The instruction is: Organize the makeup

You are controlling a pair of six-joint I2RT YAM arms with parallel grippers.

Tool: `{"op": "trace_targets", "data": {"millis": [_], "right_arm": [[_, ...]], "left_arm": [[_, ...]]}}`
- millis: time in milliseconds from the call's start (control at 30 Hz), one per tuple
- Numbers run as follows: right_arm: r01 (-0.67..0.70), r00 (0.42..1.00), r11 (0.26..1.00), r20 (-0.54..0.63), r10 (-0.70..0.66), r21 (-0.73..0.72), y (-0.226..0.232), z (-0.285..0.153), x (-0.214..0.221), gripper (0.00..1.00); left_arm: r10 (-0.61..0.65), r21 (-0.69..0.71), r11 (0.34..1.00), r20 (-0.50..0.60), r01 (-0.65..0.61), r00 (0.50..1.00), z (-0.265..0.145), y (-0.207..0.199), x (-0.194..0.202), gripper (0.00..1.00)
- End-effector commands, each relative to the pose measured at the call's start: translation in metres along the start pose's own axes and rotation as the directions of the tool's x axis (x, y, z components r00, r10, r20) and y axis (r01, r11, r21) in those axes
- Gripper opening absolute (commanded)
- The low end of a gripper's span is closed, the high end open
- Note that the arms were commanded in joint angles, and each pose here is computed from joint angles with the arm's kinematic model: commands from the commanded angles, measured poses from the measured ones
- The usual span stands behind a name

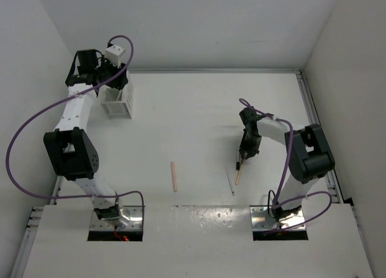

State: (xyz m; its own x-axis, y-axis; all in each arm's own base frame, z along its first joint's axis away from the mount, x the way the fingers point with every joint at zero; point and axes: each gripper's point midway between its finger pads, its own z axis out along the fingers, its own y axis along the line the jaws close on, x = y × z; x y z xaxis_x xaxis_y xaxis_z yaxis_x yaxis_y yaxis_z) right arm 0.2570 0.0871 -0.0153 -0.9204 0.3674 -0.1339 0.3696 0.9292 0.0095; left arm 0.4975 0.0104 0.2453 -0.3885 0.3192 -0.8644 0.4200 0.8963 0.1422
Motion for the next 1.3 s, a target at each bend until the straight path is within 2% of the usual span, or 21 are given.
{"op": "trace_targets", "data": {"millis": [0, 67, 167, 333, 433, 467, 500, 600, 667, 767, 833, 867, 900, 967, 1000, 1033, 1067, 1133, 1167, 1200, 1267], "right_arm": [[0.014, 1.000, 0.996, -0.021, -0.012, 0.089, -0.018, 0.007, 0.006, 0.19], [0.014, 0.999, 0.994, -0.037, -0.011, 0.105, -0.022, 0.008, 0.010, 0.15], [0.023, 0.999, 0.988, -0.046, -0.016, 0.151, -0.033, 0.011, 0.012, 0.00], [0.077, 0.997, 0.981, -0.025, -0.074, 0.179, -0.044, 0.004, 0.004, 0.00], [0.151, 0.986, 0.969, 0.041, -0.162, 0.195, -0.049, -0.017, -0.015, 0.00], [0.154, 0.977, 0.970, 0.115, -0.178, 0.190, -0.045, -0.035, -0.031, 0.00], [0.175, 0.972, 0.965, 0.124, -0.201, 0.197, -0.044, -0.038, -0.036, 0.00], [0.271, 0.917, 0.946, 0.252, -0.309, 0.176, -0.032, -0.077, -0.064, 0.00], [0.308, 0.861, 0.942, 0.383, -0.335, 0.133, -0.015, -0.110, -0.087, 0.00], [0.416, 0.738, 0.909, 0.570, -0.360, 0.036, 0.034, -0.162, -0.114, 0.00], [0.474, 0.652, 0.877, 0.700, -0.291, -0.078, 0.075, -0.205, -0.135, 0.00], [0.506, 0.631, 0.856, 0.720, -0.288, -0.101, 0.091, -0.212, -0.135, 0.00], [0.564, 0.565, 0.806, 0.796, -0.219, -0.179, 0.121, -0.245, -0.145, 0.00], [0.628, 0.528, 0.745, 0.826, -0.196, -0.224, 0.152, -0.257, -0.144, 0.00], [0.685, 0.451, 0.684, 0.883, -0.128, -0.251, 0.180, -0.286, -0.147, 0.00], [0.712, 0.418, 0.654, 0.903, -0.101, -0.257, 0.192, -0.300, -0.148, 0.00], [0.737, 0.416, 0.617, 0.905, -0.091, -0.276, 0.207, -0.301, -0.148, 0.00], [0.794, 0.396, 0.498, 0.918, 0.011, -0.349, 0.240, -0.330, -0.144, 0.00], [0.798, 0.406, 0.467, 0.913, 0.051, -0.381, 0.252, -0.334, -0.145, 0.00], [0.821, 0.412, 0.397, 0.907, 0.087, -0.411, 0.262, -0.347, -0.138, 0.00], [0.837, 0.407, 0.345, 0.905, 0.126, -0.424, 0.276, -0.357, -0.135, 0.00]], "left_arm": [[0.022, 0.006, 1.000, 0.050, -0.022, 0.998, -0.017, -0.009, -0.022, 0.56], [0.026, 0.002, 1.000, 0.058, -0.026, 0.998, -0.018, -0.007, -0.025, 0.56], [0.026, 0.011, 1.000, 0.061, -0.027, 0.998, -0.018, -0.009, -0.026, 0.56], [0.030, 0.026, 0.999, 0.058, -0.032, 0.998, -0.018, -0.012, -0.025, 0.56], [0.043, 0.081, 0.996, 0.061, -0.048, 0.997, -0.017, -0.025, -0.025, 0.56], [0.053, 0.123, 0.991, 0.068, -0.061, 0.996, -0.016, -0.035, -0.026, 0.56], [0.057, 0.119, 0.991, 0.075, -0.066, 0.996, -0.017, -0.035, -0.030, 0.56], [0.080, 0.212, 0.972, 0.107, -0.101, 0.991, -0.018, -0.059, -0.038, 0.59], [0.083, 0.293, 0.948, 0.137, -0.120, 0.987, -0.016, -0.078, -0.043, 0.62], [0.071, 0.436, 0.887, 0.192, -0.150, 0.979, -0.013, -0.117, -0.054, 0.69], [0.068, 0.498, 0.848, 0.239, -0.182, 0.969, -0.017, -0.136, -0.067, 0.77], [0.058, 0.562, 0.801, 0.268, -0.205, 0.962, -0.022, -0.158, -0.073, 0.79], [0.053, 0.591, 0.777, 0.283, -0.218, 0.958, -0.022, -0.167, -0.077, 0.84], [0.045, 0.670, 0.691, 0.334, -0.271, 0.941, -0.029, -0.198, -0.085, 0.88], [0.038, 0.691, 0.662, 0.356, -0.291, 0.934, -0.035, -0.207, -0.091, 0.90], [0.027, 0.715, 0.630, 0.368, -0.302, 0.929, -0.040, -0.216, -0.093, 0.93], [0.008, 0.747, 0.575, 0.403, -0.334, 0.915, -0.048, -0.229, -0.099, 0.95], [-0.033, 0.779, 0.545, 0.390, -0.310, 0.920, -0.049, -0.238, -0.101, 1.00], [-0.044, 0.788, 0.536, 0.383, -0.302, 0.923, -0.048, -0.244, -0.102, 1.00], [-0.052, 0.786, 0.549, 0.371, -0.284, 0.927, -0.044, -0.243, -0.101, 1.00], [-0.074, 0.772, 0.590, 0.344, -0.237, 0.936, -0.035, -0.242, -0.101, 1.00]]}}
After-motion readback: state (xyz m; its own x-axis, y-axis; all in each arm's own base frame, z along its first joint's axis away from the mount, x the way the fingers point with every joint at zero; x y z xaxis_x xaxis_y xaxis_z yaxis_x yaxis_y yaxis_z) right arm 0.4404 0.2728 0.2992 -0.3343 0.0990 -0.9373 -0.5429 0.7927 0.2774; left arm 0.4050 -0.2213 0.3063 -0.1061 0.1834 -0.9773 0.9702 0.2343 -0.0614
